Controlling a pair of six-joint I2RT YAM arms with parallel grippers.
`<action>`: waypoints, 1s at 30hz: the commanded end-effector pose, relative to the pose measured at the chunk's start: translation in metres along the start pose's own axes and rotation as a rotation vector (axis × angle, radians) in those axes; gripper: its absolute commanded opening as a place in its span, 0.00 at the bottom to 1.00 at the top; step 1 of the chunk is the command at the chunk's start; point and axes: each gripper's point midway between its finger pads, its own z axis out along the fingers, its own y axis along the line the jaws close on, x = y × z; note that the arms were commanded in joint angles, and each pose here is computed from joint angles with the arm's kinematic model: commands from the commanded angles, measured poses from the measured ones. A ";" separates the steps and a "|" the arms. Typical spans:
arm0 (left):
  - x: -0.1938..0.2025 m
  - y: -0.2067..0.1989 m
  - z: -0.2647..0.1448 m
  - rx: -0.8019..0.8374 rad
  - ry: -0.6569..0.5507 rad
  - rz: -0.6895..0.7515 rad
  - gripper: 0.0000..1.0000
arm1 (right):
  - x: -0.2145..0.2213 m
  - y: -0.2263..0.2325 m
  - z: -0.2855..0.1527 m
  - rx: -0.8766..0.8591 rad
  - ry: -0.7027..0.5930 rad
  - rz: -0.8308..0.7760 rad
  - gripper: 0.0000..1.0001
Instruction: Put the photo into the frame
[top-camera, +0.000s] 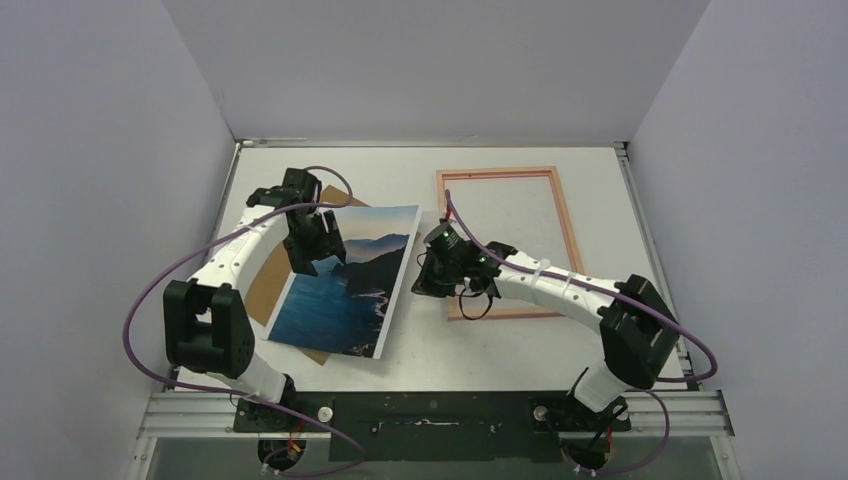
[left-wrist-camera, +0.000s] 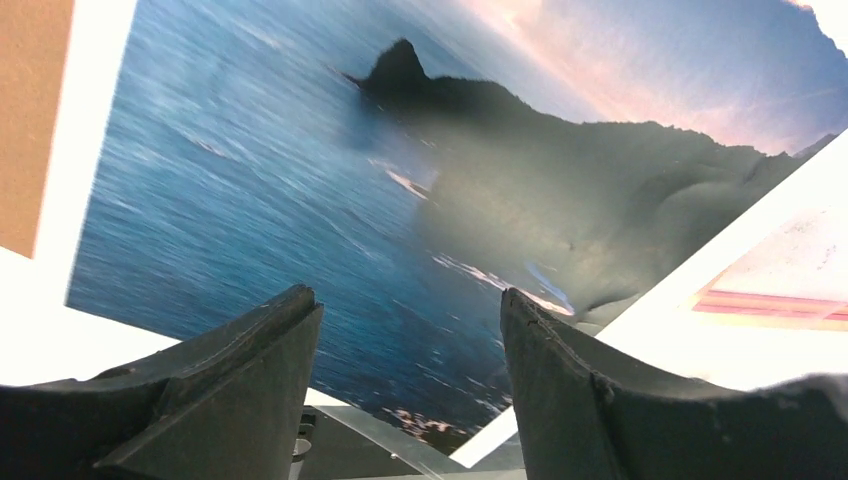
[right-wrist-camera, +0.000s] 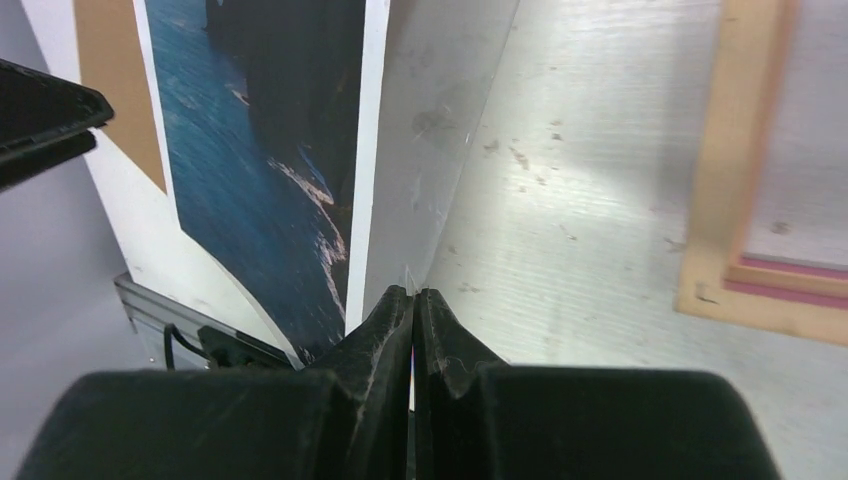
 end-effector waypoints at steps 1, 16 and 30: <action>-0.024 -0.016 -0.005 0.063 -0.061 0.044 0.66 | -0.018 -0.008 -0.038 0.036 -0.018 -0.062 0.00; -0.004 -0.002 0.082 -0.003 0.119 0.084 0.67 | -0.062 -0.105 -0.024 0.029 0.002 -0.091 0.00; 0.022 0.017 0.107 -0.053 0.182 0.070 0.60 | -0.110 -0.150 0.000 -0.026 -0.091 0.058 0.56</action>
